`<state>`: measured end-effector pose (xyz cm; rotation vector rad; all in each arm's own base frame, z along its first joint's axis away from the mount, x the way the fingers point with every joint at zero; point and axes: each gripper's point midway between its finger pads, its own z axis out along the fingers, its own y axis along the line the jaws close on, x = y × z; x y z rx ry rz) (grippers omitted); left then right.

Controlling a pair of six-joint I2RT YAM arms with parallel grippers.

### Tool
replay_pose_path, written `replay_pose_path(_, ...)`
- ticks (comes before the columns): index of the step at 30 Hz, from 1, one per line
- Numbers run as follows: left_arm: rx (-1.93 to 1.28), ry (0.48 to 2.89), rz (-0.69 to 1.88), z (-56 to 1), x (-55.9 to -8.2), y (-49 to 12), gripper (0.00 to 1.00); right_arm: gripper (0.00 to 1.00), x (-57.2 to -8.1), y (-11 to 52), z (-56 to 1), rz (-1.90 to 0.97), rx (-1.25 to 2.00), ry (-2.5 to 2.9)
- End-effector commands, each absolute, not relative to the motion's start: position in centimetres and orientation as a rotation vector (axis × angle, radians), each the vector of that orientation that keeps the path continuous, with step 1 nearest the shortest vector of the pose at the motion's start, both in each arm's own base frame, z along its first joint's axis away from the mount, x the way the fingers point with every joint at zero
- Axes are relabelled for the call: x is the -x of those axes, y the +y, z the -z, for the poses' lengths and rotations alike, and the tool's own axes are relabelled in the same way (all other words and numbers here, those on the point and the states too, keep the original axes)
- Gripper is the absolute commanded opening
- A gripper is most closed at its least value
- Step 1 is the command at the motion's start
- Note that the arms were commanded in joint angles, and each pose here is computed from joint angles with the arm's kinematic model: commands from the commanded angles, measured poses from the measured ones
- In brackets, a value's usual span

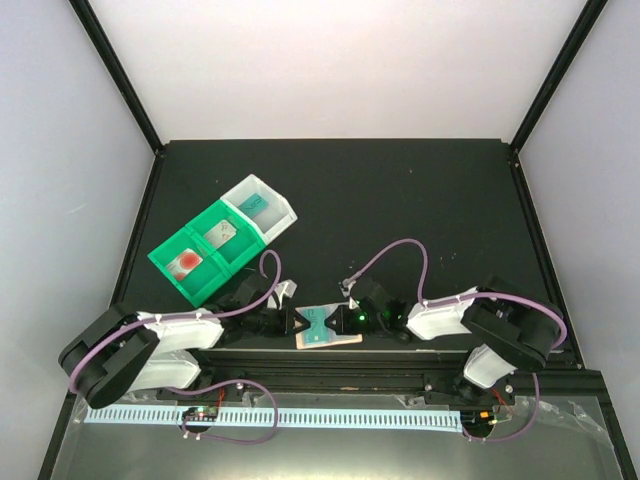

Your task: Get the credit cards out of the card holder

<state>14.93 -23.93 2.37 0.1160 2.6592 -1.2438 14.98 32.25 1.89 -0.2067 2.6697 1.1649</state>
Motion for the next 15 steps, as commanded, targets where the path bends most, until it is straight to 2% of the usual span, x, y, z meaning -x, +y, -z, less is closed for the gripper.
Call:
replay_pose_path(1, -0.1, 2.705, 1.177, -1.39, -14.21, -22.94, 0.08, 0.01, -14.84, 32.2, -2.55, -1.196, 0.212, 2.629)
replay_pose_path(6, -0.093, 2.676, 1.158, -2.06, -14.51, -22.63, 0.15, 0.01, -14.74, 31.63, -2.7, -1.193, 0.195, 2.62)
replay_pose_path(9, -0.091, 2.677, 1.147, -1.71, -14.43, -22.39, 0.15, 0.01, -14.76, 31.42, -2.76, -1.183, 0.192, 2.619)
replay_pose_path(11, -0.092, 2.683, 1.162, -1.57, -14.25, -22.51, 0.11, 0.01, -14.8, 31.54, -2.86, -1.178, 0.199, 2.622)
replay_pose_path(15, -0.09, 2.711, 1.157, -1.11, -14.07, -22.55, 0.03, 0.09, -14.82, 32.29, -3.29, -1.212, 0.215, 2.618)
